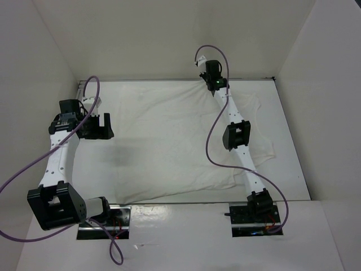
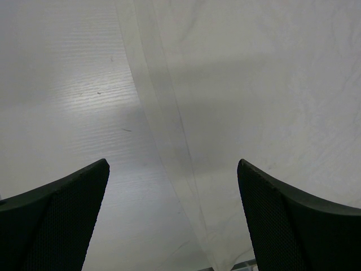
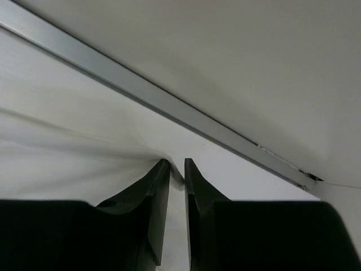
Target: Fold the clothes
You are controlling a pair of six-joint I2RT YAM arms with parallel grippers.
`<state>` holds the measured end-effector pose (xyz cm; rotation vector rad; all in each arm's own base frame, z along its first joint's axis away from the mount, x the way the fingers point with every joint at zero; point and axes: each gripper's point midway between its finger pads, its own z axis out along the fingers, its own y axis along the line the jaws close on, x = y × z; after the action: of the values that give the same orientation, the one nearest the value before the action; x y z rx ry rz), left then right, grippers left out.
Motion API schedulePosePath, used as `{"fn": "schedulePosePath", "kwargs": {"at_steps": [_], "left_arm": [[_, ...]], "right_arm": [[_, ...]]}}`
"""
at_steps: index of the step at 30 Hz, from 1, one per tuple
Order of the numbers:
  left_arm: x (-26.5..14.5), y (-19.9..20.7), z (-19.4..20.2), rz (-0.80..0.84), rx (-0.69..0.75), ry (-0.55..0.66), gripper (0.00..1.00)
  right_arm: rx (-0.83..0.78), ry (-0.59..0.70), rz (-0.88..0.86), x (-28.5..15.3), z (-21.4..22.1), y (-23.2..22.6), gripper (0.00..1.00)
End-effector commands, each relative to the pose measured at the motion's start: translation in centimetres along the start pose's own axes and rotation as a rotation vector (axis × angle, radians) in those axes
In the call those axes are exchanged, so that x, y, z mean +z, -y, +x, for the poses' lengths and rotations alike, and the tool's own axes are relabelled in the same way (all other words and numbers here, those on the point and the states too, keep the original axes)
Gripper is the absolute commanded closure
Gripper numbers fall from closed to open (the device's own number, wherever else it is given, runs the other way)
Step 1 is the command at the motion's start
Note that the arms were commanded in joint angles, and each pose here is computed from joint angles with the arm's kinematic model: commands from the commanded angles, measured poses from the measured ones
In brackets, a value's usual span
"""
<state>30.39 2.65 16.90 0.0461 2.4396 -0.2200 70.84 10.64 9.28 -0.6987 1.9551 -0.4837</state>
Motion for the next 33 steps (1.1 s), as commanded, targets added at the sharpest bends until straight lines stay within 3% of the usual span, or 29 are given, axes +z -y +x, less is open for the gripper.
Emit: {"fn": "schedulePosePath", "kwargs": {"at_steps": [1,6,9,14,17,20,21,22,24,25,29,30,32,33], "left_arm": [[0.3,0.2,-0.3,0.016,0.017,0.014,0.0],[0.3,0.2,-0.3,0.016,0.017,0.014,0.0],[0.3,0.2,-0.3,0.016,0.017,0.014,0.0],[0.1,0.3,-0.4,0.015,0.02,0.023,0.0],[-0.4,0.6,-0.7,0.02,0.027,0.043,0.0],[-0.9,0.7,-0.7,0.019,0.03,0.05,0.0],[-1.2,0.8,-0.9,0.017,0.034,0.063,0.0],[-1.7,0.9,-1.1,0.013,0.041,0.081,0.0],[-2.5,1.2,-1.5,0.008,0.051,0.111,0.0],[-2.5,1.3,-1.5,0.018,0.052,0.113,0.0],[-2.6,2.7,-1.4,0.042,0.109,0.109,0.0],[-2.3,3.1,-1.0,0.053,0.111,0.089,0.0],[-1.5,3.4,-1.0,0.051,0.136,0.051,0.0],[-1.2,3.4,-0.8,0.05,0.154,0.038,0.0]], "right_arm": [[0.088,0.084,0.134,-0.5,-2.4,3.7,0.75],[0.119,0.131,0.185,-1.2,-4.1,5.4,0.51],[0.151,0.147,0.223,-1.7,-4.7,6.4,0.28],[0.249,0.154,0.254,-5.1,-6.9,9.2,0.21],[0.331,0.179,0.242,-9.3,-9.3,12.2,0.2],[0.436,0.188,0.115,-15.1,-10.8,14.5,0.17],[0.476,0.175,0.084,-16.4,-10.0,15.8,0.15],[0.478,0.15,-0.052,-19.4,-10.0,14.8,0.12],[0.523,0.091,-0.114,-21.6,-8.0,15.8,0.11],[0.532,0.055,-0.237,-23.8,-7.2,14.6,0.09],[0.598,-0.078,-0.456,-28.2,-2.1,13.4,0.01],[0.623,-0.103,-0.459,-28.9,-0.8,13.9,0.01],[0.645,-0.035,-0.36,-31.5,0.3,14.8,0.01],[0.644,-0.121,-0.347,-30.8,4.8,11.2,0.01]]}}
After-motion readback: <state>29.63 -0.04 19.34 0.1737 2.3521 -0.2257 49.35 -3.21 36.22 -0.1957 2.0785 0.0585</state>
